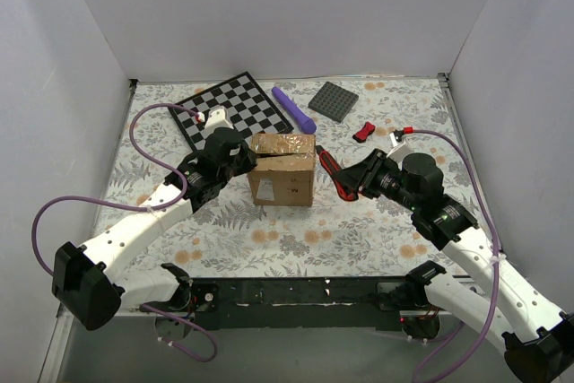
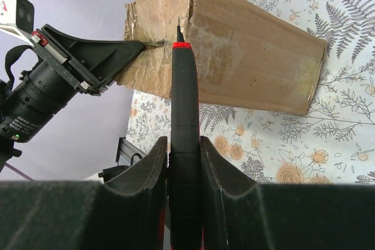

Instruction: Unpack the express box

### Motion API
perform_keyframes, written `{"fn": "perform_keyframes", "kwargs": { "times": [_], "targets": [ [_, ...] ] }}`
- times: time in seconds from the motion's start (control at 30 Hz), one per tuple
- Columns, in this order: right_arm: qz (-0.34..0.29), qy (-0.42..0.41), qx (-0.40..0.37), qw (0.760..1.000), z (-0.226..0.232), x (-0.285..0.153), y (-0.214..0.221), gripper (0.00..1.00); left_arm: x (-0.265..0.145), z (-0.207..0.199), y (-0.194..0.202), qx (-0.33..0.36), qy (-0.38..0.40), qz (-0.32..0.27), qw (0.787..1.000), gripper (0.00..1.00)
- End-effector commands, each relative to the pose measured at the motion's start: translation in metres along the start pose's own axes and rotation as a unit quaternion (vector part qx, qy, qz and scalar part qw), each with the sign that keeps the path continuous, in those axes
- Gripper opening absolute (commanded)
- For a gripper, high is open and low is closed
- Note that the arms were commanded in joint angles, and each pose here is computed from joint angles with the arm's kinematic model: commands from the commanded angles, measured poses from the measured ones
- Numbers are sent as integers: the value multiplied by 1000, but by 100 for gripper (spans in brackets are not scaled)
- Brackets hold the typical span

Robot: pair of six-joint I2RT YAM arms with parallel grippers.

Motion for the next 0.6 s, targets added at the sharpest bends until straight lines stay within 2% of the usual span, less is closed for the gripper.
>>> {"fn": "perform_keyframes", "kwargs": {
  "times": [0.0,0.4,0.57],
  "targets": [
    [-18,-16,-5,1000,6,1,-7,1,-10,-6,-14,-15,19,-25,999,0],
    [-8,-24,-2,1000,1,6,-3,1,-11,-7,-13,-16,24,-24,999,0],
    [35,-45,-2,998,8,10,7,1,-10,-8,-13,-17,26,-25,999,0]
  ]
}}
Point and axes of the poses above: each gripper's point midway between its finger pads, its own x axis out along the fingers, its own z axis along the line the jaws close on, y = z × x, the point moved 2 cm from there along -x, back along the fingers, and after that the axes turned 2 degrees about x, right-handed, at the moved point
